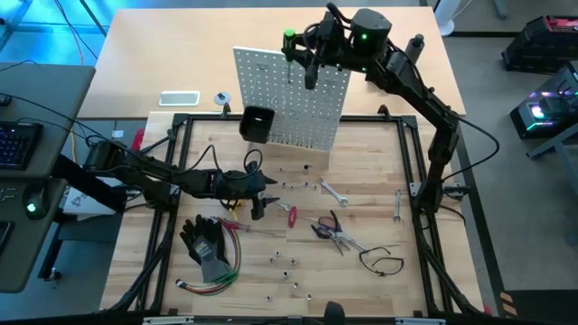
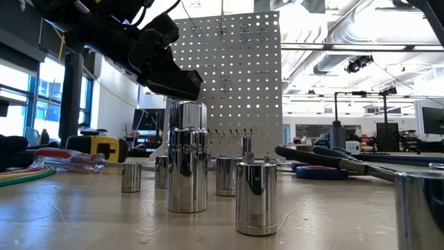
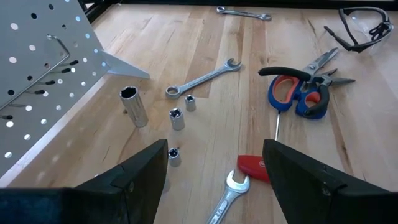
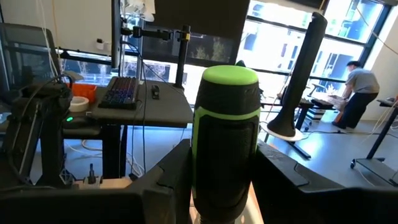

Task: Hang tools onto peg board
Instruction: Hang the green screwdriver on the white peg board

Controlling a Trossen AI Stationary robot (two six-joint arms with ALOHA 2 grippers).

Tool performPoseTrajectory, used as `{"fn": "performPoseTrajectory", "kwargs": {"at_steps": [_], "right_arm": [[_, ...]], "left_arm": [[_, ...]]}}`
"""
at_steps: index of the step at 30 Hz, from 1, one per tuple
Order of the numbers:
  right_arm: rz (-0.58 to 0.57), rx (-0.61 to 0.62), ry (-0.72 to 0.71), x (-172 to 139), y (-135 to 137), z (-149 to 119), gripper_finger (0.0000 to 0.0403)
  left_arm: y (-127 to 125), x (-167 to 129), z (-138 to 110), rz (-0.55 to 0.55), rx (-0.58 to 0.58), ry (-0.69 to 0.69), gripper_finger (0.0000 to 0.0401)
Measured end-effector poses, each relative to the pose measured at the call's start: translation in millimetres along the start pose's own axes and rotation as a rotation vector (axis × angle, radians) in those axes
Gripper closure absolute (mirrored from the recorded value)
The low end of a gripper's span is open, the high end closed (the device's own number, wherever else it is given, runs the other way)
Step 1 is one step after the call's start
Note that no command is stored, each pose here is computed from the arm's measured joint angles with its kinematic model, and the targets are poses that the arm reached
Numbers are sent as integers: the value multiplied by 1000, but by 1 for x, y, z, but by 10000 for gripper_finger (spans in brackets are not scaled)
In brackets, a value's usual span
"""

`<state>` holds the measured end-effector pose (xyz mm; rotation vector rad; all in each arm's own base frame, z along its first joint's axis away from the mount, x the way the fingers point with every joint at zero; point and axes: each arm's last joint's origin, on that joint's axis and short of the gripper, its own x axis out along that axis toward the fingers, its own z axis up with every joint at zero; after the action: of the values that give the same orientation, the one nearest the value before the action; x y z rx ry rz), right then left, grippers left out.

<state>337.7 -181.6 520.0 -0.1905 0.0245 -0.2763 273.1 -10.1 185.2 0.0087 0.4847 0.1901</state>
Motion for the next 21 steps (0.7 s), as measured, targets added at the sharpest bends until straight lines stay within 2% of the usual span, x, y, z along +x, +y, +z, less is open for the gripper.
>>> {"fn": "performPoseTrajectory", "kwargs": {"at_steps": [10,21], "right_arm": [[0,14,29,3,0,-5,281],[18,69,147,27,-1,-36,271]], "left_arm": [[0,0,1,0,-2,-9,146],[0,0,0,0,-5,-1,146]]}}
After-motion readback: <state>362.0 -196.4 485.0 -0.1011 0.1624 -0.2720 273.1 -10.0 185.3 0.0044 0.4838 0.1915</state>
